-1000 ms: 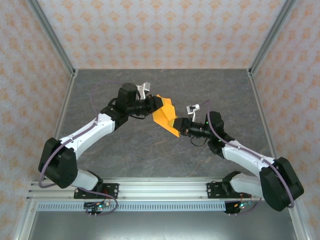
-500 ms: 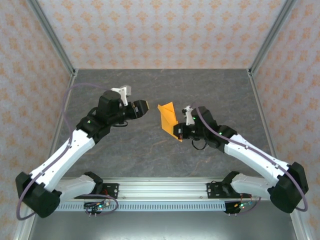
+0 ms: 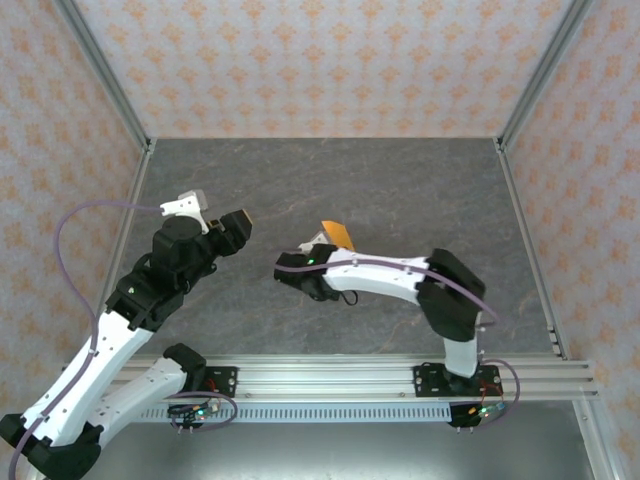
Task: Fold a paper plane with a square sheet of paper (fold left side to right side)
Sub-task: Turn over the paper at the center of the table.
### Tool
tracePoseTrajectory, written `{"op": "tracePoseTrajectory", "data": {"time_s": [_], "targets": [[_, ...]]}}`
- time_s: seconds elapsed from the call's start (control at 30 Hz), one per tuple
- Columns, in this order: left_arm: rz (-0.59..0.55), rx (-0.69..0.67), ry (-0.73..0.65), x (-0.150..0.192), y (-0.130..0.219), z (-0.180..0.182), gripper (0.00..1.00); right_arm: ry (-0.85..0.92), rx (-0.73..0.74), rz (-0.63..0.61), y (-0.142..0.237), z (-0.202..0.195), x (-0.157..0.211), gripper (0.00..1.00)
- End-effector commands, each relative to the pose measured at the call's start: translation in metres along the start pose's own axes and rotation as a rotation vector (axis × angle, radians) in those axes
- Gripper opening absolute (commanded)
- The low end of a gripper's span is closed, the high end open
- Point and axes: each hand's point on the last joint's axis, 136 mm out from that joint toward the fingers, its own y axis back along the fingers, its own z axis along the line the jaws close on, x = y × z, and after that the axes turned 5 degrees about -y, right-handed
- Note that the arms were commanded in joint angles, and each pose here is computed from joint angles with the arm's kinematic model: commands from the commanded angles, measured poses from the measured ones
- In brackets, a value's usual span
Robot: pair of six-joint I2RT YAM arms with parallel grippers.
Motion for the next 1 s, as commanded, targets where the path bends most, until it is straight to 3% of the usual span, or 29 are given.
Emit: {"op": "tracePoseTrajectory", "data": {"time_s": [0.0, 0.23, 0.37, 0.57, 0.77, 0.97], "targets": [[0.007, -0.099, -0.023, 0.007, -0.001, 0.022, 0.73, 0.135, 0.168, -0.017, 0.001, -0.017, -0.005, 0.06], [0.013, -0.106, -0.024, 0.010, -0.003, 0.024, 0.74, 0.310, 0.182, 0.073, -0.027, 0.026, 0.013, 0.08], [0.030, -0.106, -0.025, 0.015, -0.006, 0.024, 0.75, 0.346, 0.096, 0.112, -0.027, 0.048, 0.025, 0.15], [0.097, -0.103, -0.028, 0.031, -0.019, 0.023, 0.75, 0.246, -0.114, 0.111, -0.001, 0.061, 0.030, 0.45], [0.211, -0.043, 0.039, 0.060, -0.051, 0.011, 0.79, 0.069, -0.356, 0.013, 0.044, 0.040, 0.027, 0.74], [0.377, 0.155, 0.164, 0.109, -0.096, -0.026, 0.79, -0.247, -0.659, -0.070, 0.064, 0.006, 0.023, 0.89]]}}
